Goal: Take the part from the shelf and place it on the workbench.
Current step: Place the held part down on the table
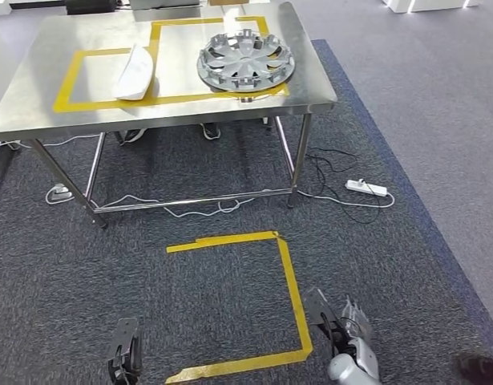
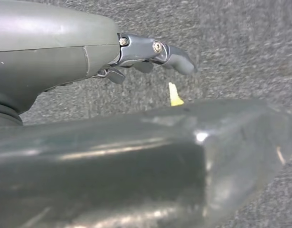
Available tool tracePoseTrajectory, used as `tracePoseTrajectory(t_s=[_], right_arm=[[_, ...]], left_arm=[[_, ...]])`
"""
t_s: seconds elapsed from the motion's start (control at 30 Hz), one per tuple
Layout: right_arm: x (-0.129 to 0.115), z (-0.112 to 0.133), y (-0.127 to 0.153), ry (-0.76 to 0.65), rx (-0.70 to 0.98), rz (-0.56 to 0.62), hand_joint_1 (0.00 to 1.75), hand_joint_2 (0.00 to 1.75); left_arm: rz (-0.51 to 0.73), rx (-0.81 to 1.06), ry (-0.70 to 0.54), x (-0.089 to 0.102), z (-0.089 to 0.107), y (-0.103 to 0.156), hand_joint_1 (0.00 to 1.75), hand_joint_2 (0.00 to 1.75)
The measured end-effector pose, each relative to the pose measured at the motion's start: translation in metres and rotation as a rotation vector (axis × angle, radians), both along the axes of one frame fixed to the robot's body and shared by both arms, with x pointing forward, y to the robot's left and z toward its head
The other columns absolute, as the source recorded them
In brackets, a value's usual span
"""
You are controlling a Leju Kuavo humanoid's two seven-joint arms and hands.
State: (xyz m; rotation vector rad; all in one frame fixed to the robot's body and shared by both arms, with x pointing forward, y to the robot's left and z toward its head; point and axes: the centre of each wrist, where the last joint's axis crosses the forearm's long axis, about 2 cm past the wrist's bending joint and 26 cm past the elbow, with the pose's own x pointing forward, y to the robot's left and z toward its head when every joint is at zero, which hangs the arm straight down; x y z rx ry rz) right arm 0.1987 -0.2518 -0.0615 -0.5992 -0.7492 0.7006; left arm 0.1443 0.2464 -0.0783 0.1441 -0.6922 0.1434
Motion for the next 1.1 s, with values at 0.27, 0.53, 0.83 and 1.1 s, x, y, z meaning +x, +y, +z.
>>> tracePoseTrajectory(t_s=[0.27,0.53,0.83,1.1], right_arm=[[-0.056,-0.025,-0.031,0.254,-0.075,-0.172,0.00,1.75],[-0.135,-0.045,-0.026,0.548,0.026,-0.365,0.00,1.75],[-0.145,-0.046,-0.006,0.615,0.137,-0.383,0.00,1.75],[-0.134,-0.044,0.007,0.577,0.162,-0.308,0.00,1.75]], left_arm=[[0.027,0.004,-0.001,0.002,0.002,-0.009,0.00,0.00],[0.069,-0.012,-0.012,0.009,0.005,-0.018,0.00,0.00],[0.069,-0.028,-0.013,0.009,0.004,-0.018,0.00,0.00],[0.046,-0.043,-0.028,0.014,0.005,-0.018,0.00,0.00]])
